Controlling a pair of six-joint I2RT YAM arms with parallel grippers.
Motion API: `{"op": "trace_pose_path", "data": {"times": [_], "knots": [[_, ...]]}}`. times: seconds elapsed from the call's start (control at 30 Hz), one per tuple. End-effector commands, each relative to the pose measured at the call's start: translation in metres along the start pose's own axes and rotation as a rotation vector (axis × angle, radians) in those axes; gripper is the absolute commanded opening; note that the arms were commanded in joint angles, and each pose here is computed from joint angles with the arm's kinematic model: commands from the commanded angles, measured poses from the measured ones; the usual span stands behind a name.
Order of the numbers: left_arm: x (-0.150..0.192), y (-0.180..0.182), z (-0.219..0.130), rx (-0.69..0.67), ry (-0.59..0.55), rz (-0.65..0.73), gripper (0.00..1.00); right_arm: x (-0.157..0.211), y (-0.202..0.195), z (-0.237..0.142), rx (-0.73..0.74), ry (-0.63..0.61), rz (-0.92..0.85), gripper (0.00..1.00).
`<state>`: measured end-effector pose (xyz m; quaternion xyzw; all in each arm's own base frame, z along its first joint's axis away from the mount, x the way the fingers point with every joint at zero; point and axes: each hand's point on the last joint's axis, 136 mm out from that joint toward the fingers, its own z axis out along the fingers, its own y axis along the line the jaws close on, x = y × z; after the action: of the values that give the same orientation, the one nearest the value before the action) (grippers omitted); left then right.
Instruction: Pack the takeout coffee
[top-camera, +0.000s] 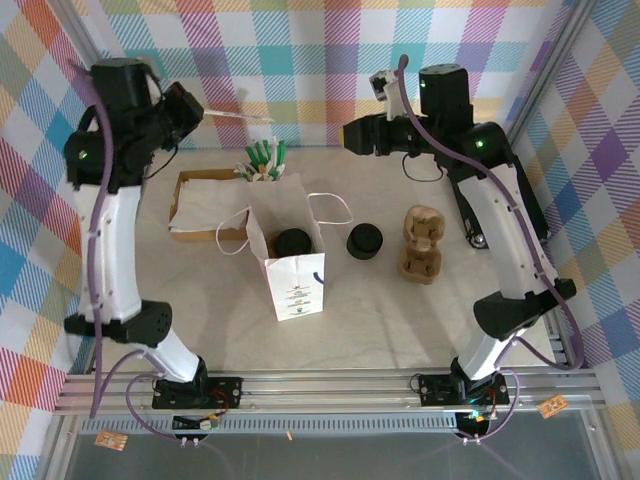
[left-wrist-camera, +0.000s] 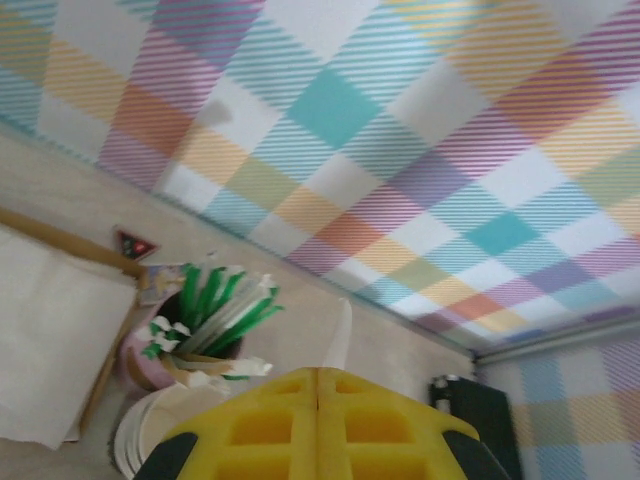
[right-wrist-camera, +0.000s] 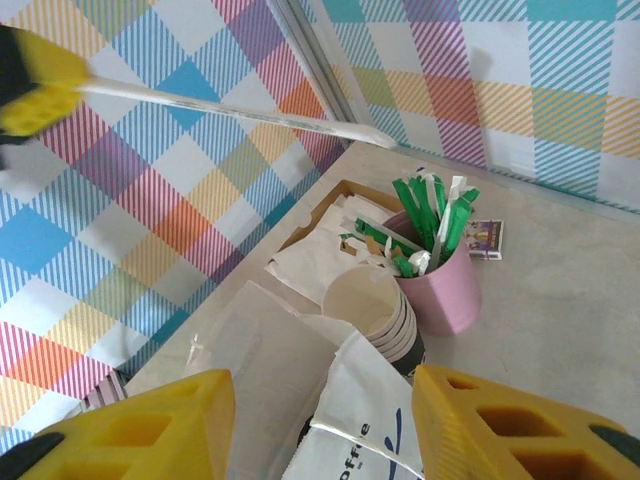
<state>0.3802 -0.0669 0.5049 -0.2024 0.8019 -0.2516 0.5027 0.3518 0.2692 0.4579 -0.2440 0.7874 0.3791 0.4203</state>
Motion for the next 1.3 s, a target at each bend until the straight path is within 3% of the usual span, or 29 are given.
{"op": "trace_pose_path", "data": {"times": [0.0,0.33,0.63,0.9,1.27], "knots": [[-0.004,-0.031,-0.056,0.147,-0.05,0.061,0.0,-0.01,0.014,-0.018,-0.006,-0.065,-0.071,0.51],[0.041,-0.038,-0.132,0.285,0.042,0.229,0.0,0.012,0.007,-0.028,0.042,-0.08,-0.076,0.51],[0.086,-0.028,-0.168,0.334,0.186,0.341,0.0,0.029,0.001,-0.024,0.053,-0.027,-0.051,0.5],[0.118,-0.007,-0.176,0.292,0.32,0.399,0.0,0.035,-0.002,-0.019,0.051,-0.005,-0.041,0.5],[0.123,0.004,-0.158,0.232,0.389,0.43,0.0,0.036,0.0,-0.016,0.028,0.006,-0.023,0.5]]}}
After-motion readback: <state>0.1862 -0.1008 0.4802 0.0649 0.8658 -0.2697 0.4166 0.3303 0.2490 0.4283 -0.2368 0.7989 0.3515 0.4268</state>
